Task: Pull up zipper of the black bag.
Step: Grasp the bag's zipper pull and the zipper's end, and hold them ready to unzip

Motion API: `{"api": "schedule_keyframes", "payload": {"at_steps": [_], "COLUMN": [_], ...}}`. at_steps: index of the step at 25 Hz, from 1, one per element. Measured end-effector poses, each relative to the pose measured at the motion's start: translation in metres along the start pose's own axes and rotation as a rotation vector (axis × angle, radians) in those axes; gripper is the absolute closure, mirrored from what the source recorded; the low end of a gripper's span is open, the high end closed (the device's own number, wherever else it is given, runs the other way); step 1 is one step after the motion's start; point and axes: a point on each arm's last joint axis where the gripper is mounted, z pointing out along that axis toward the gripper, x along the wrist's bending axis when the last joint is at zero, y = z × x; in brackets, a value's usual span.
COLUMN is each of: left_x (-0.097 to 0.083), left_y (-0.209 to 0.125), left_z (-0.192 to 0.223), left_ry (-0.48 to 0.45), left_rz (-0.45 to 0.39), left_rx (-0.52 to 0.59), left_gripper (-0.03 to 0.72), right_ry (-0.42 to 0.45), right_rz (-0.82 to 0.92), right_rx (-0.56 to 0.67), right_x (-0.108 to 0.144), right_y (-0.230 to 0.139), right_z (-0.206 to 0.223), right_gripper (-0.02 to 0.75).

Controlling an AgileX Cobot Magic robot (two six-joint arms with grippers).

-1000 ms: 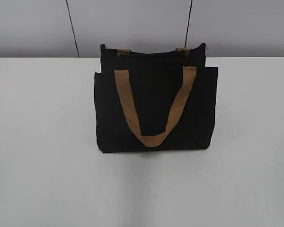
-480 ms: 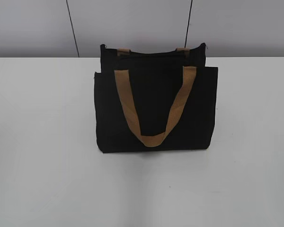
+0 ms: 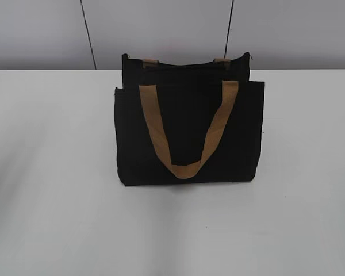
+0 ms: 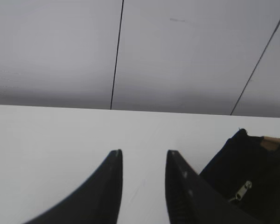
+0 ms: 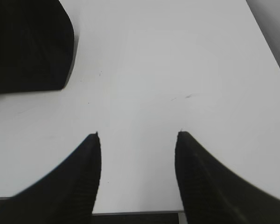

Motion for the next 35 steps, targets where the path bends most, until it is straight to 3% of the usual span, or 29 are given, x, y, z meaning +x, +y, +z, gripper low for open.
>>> {"api": "schedule_keyframes", "payload": {"at_steps": [6, 10, 23, 35], "left_x": [-0.006, -0.021, -0.043, -0.058], "left_y": [-0.005, -0.019, -0.098, -0.156], "left_z": [0.05, 0.073, 0.158, 0.183], "left_ry": [-0.042, -0.128, -0.27, -0.469], "left_rz": [0.027, 0.103, 0.172, 0.275], "left_rx": [-0.076, -0.128, -0.002, 0.083], "left_gripper": [0.449, 0.449, 0.447, 0.444], "right_ry": [0.0, 0.001, 0.001, 0.001], "right_rz": [0.0, 0.0, 0.0, 0.0], "right_rx": [0.0, 0.0, 0.0, 0.0], "right_x": [0.0, 0.0, 0.0, 0.0], "right_y": [0.0, 0.0, 0.0, 0.0], "right_z": [0.0, 0.0, 0.0, 0.0], "right_gripper": [0.337, 0.337, 0.337, 0.337]}}
